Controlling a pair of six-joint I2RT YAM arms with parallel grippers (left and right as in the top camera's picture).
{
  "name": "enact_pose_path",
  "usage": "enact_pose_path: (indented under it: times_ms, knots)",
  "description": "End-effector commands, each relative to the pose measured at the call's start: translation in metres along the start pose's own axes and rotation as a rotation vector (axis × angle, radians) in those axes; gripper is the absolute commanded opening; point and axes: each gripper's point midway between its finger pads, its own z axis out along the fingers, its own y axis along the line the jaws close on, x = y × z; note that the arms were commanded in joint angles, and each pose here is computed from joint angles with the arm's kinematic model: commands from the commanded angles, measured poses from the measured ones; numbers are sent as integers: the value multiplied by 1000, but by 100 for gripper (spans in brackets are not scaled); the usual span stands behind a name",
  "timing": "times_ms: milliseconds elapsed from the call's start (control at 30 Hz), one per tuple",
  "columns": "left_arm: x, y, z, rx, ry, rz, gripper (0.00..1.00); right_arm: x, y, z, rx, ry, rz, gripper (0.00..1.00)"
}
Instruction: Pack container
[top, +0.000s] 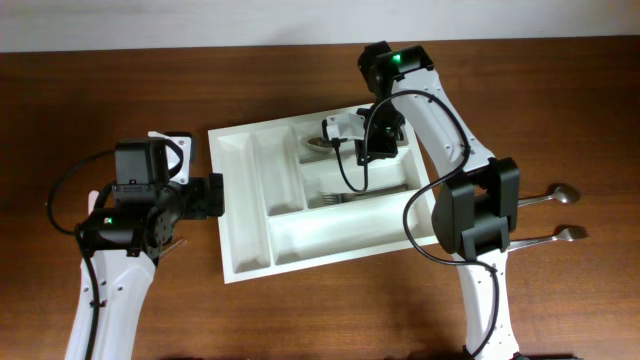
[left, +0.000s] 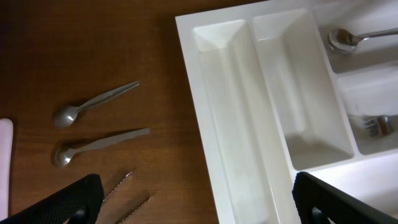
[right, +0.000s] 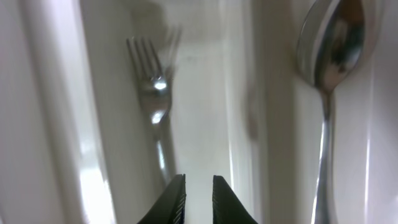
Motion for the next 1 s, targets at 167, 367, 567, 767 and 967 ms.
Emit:
enact_pose_path:
  times_ms: [167, 367, 567, 767, 967]
  knots:
    - [-5, -4, -5, 16, -6, 23, 99, 23, 13, -36, 7, -41, 141, 17]
    - [-2, -4, -5, 17, 5, 23, 99, 35, 36, -63, 39, -80, 176, 24]
    - [-2, -3, -5, 12, 5, 23, 99, 42, 44, -120, 263, -167, 391, 28]
    - [-2, -3, -5, 12, 4, 22, 99, 43, 63, -168, 449, -355, 616, 30]
    - [-2, -3, -5, 13, 4, 22, 99, 41, 79, -115, 364, -344, 730, 23]
